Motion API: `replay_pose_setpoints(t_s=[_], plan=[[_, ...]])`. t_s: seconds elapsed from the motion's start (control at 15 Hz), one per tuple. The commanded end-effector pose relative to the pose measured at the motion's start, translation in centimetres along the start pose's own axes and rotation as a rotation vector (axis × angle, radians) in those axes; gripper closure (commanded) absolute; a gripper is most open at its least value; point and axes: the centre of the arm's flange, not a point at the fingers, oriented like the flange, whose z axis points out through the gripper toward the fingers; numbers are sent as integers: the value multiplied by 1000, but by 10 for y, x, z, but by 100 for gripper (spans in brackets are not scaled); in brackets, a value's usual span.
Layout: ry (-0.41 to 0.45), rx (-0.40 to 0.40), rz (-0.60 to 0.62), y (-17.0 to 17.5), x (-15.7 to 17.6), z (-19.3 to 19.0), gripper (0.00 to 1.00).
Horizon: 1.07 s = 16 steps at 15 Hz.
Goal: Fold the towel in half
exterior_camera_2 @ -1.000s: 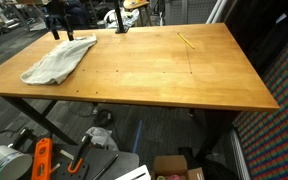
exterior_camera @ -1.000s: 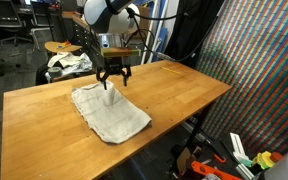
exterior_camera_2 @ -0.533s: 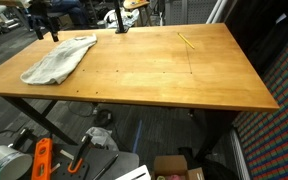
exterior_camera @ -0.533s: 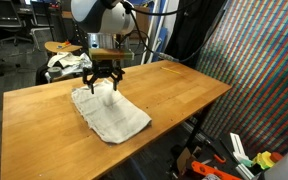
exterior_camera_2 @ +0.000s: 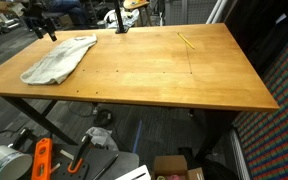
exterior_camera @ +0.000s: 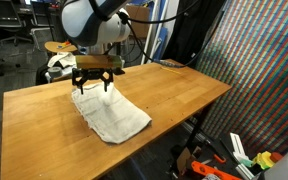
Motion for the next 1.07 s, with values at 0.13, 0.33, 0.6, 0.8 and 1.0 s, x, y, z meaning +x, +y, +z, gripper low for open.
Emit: replay_pose_setpoints(t_s=[0.13, 0.33, 0.6, 0.8, 1.0], plan=[[-15, -30, 19, 2, -2, 2, 0], [-16, -33, 24, 4, -2, 2, 0], [-16, -33, 25, 4, -2, 2, 0], [-17, -33, 25, 4, -2, 2, 0], [-17, -33, 25, 4, -2, 2, 0]])
